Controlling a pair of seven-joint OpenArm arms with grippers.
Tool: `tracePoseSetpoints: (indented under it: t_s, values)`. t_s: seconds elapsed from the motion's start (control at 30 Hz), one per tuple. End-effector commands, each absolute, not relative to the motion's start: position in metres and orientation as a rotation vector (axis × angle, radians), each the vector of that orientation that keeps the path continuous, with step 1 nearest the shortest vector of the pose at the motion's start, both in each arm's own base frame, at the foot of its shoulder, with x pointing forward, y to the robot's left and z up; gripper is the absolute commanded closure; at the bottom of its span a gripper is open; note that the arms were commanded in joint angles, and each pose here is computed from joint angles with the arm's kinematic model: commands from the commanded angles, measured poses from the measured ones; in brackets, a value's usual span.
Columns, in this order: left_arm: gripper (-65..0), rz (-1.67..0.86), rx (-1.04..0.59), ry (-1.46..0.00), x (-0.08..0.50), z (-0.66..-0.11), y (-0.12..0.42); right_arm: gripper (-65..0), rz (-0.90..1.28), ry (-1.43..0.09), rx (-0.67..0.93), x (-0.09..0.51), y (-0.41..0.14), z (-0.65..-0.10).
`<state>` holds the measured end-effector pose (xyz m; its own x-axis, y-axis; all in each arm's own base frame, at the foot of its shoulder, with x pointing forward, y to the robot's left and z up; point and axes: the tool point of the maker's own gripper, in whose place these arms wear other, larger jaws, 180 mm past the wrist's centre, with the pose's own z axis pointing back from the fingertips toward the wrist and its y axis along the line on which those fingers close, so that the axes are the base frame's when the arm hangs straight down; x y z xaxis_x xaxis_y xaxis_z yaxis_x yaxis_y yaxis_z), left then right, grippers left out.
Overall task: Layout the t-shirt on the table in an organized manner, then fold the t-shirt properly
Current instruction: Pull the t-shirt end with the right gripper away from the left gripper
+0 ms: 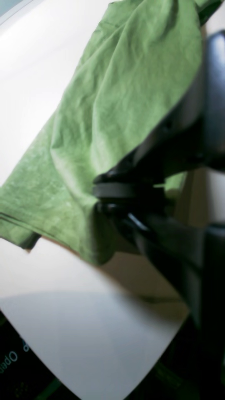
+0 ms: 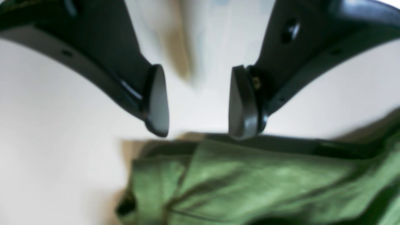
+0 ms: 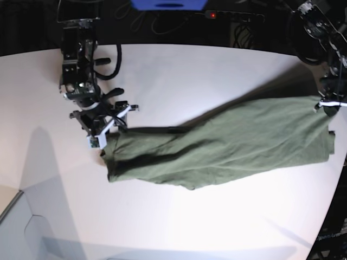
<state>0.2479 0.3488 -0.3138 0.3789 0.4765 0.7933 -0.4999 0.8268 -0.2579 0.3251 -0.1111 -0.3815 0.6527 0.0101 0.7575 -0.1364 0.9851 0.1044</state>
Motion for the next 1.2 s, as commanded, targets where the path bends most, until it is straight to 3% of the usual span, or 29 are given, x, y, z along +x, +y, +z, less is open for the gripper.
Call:
tracePoseSetpoints:
  t_s: [0.0, 1.17]
  values:
    - [-0.2, 0.611, 0.040, -1.050, 0.252, -0.301, 0.354, -31.1, 0.087, -0.906, 0.161, 0.334, -0.109, -0.369]
    - [-0.2, 0.608, 0.044, -1.056, 0.252, -0.298, 0.354, -30.6, 0.080, -0.878, 0.200, 0.357, -0.094, -0.390]
